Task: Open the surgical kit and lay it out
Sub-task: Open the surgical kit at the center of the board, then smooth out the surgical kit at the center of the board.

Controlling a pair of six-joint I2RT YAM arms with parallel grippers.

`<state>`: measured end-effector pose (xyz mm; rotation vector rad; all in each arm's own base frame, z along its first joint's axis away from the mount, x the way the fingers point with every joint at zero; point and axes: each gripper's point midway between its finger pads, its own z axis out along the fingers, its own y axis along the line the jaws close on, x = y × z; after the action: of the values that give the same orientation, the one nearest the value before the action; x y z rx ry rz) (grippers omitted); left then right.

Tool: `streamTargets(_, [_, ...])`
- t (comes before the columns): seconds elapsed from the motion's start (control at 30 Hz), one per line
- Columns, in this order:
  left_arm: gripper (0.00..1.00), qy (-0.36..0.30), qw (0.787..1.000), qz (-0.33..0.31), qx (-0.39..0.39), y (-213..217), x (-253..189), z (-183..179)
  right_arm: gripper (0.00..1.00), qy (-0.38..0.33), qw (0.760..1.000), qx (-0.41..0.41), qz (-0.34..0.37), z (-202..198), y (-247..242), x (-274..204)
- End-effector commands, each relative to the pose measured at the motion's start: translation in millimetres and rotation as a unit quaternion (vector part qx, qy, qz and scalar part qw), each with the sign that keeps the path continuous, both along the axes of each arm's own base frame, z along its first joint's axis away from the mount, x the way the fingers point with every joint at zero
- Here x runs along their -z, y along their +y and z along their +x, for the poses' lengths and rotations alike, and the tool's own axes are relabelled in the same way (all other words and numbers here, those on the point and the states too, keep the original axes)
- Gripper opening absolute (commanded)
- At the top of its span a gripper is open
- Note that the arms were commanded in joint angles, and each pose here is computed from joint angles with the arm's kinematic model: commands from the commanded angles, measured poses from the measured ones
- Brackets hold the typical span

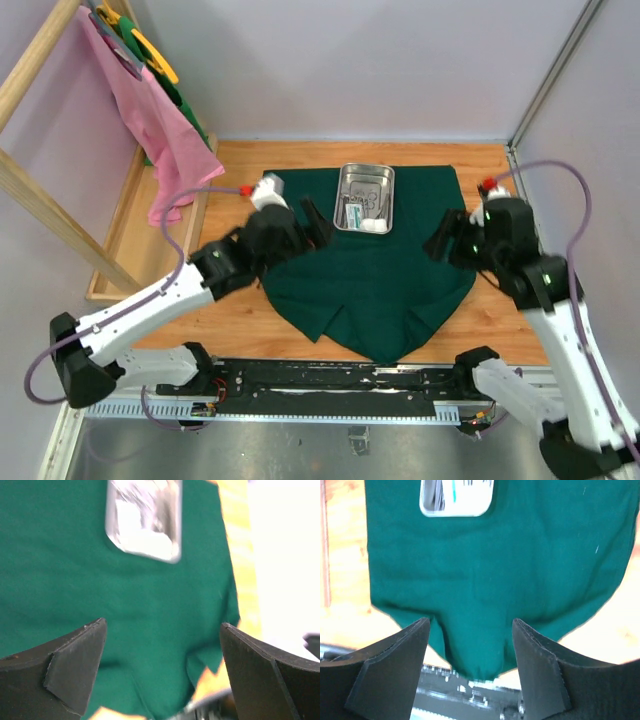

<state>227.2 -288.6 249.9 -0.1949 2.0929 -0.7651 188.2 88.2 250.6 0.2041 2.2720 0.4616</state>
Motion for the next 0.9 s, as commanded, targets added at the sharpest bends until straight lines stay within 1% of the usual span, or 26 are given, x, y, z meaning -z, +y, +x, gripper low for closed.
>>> streamTargets(0.0, [0.99,-0.003,0.995,0.078,-0.067,73,10,80,0.68,-0.022,0.996,0.006,-0.084,92,-12,-23])
streamTargets(0.07, [0.99,0.001,0.991,0.101,-0.093,91,14,116,0.68,-0.016,0.997,0.026,-0.070,135,-27,-29])
streamTargets(0.1, [0.99,0.015,0.988,0.115,-0.100,95,24,134,0.67,-0.008,0.997,0.036,-0.063,157,-35,-28])
streamTargets(0.17, [0.99,0.019,0.987,0.117,-0.105,101,32,165,0.66,-0.001,0.997,0.055,-0.059,196,-53,-26])
streamTargets(0.27, [0.97,0.031,0.987,0.110,-0.114,116,55,205,0.66,0.024,0.996,0.063,-0.060,248,-76,-5])
streamTargets(0.3, [0.97,0.036,0.985,0.115,-0.122,122,65,218,0.66,0.020,0.997,0.055,-0.048,266,-81,-5])
streamTargets(0.4, [0.96,0.059,0.978,0.135,-0.145,144,95,251,0.65,0.045,0.998,0.052,-0.008,303,-98,25])
streamTargets(0.5, [0.95,0.080,0.971,0.156,-0.165,158,125,279,0.63,0.080,0.994,0.070,0.012,333,-124,70])
streamTargets(0.53, [0.95,0.087,0.969,0.159,-0.168,161,135,288,0.63,0.080,0.994,0.073,0.011,339,-129,74])
streamTargets(0.63, [0.95,0.103,0.964,0.170,-0.177,166,161,309,0.63,0.097,0.992,0.082,0.004,357,-144,105])
streamTargets(0.7, [0.95,0.117,0.959,0.186,-0.180,169,180,316,0.61,0.105,0.991,0.084,-0.006,366,-151,119])
streamTargets(0.8, [0.95,0.119,0.956,0.199,-0.181,172,194,322,0.61,0.123,0.988,0.088,-0.026,369,-159,141])
streamTargets(0.87, [0.95,0.123,0.951,0.213,-0.186,176,201,326,0.61,0.133,0.987,0.086,-0.026,371,-159,154])
